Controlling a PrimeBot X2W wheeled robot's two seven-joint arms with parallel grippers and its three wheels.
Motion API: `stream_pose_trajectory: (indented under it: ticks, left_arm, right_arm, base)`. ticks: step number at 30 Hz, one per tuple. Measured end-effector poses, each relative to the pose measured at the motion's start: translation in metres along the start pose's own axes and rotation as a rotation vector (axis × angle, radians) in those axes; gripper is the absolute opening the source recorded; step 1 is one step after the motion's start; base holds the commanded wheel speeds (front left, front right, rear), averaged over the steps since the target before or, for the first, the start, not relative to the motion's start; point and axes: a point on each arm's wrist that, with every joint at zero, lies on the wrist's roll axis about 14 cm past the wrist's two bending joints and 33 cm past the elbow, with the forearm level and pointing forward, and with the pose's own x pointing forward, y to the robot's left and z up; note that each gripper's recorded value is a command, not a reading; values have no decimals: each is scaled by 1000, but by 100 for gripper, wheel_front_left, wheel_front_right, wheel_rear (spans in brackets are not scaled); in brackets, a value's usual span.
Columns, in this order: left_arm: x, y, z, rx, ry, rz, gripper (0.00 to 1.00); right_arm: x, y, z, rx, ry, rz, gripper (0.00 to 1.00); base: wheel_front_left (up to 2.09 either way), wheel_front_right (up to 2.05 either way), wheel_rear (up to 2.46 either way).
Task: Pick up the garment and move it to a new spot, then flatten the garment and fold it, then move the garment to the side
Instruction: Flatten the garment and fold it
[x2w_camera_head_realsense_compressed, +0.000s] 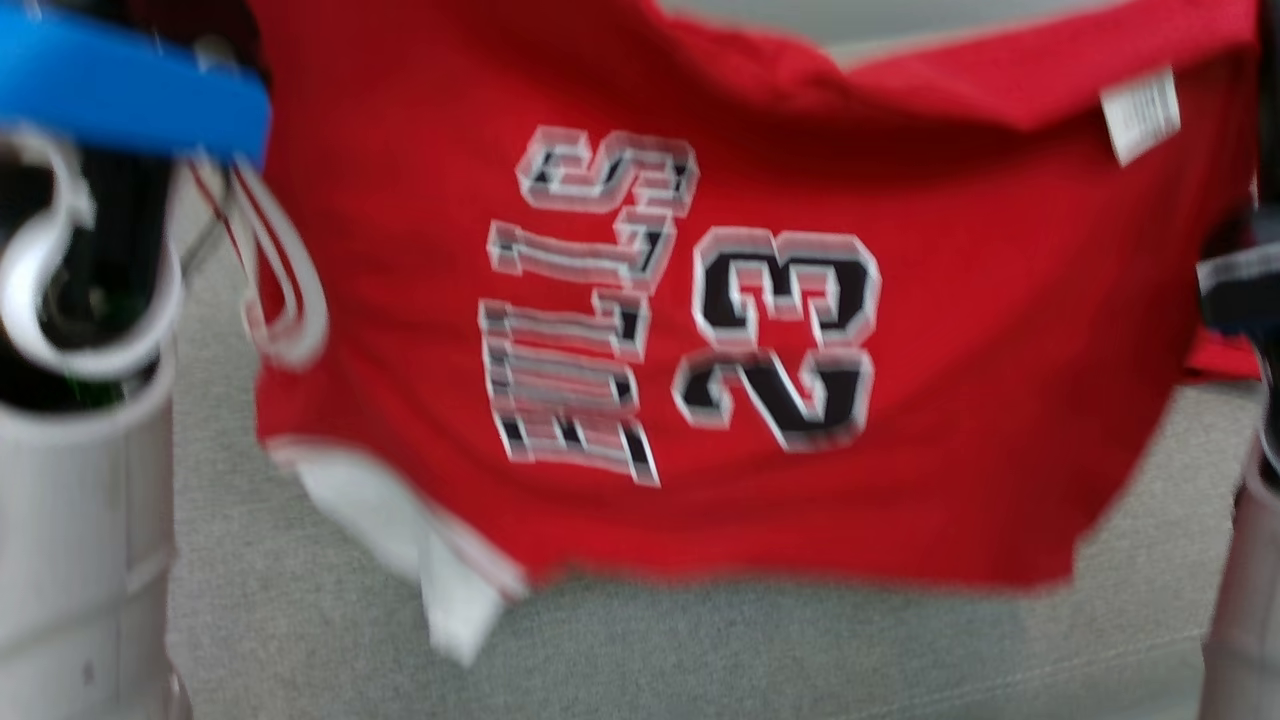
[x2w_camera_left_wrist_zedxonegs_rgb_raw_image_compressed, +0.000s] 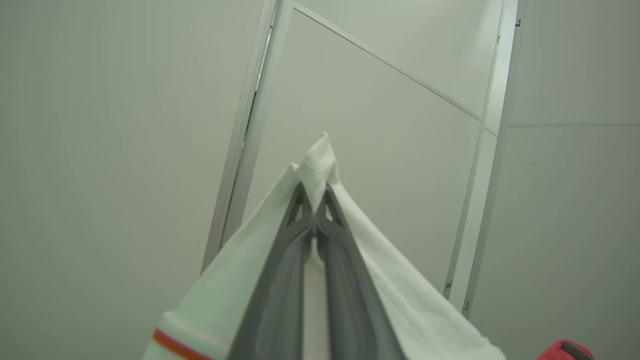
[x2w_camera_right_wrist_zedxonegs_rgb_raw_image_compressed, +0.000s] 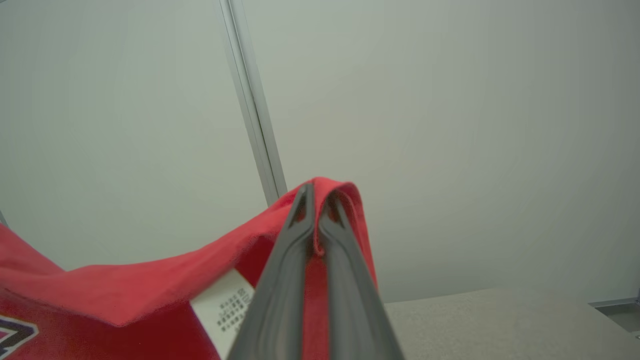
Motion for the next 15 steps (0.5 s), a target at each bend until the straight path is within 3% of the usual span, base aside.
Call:
stream_pose_trajectory:
  ticks: [6,9,12,15]
  left_arm:
    - [65,59,-16,154,-33,79,0]
    - [87,76,-1,307,-109,92,0]
    - [102,87,-12,351,-118,100,0]
    - [108,103,-55,343,-65,107,0]
  right_arm:
    - [108,24,-33,-57,-10,60,0]
    - [147,37,-49,-94,-8,76,0]
    - [175,44,-67,-135,0,81,0]
    - [195,42,-100,-153,38,70,0]
  base:
    - [0,0,0]
    - [0,0,0]
    - [0,0,0]
    - [0,0,0]
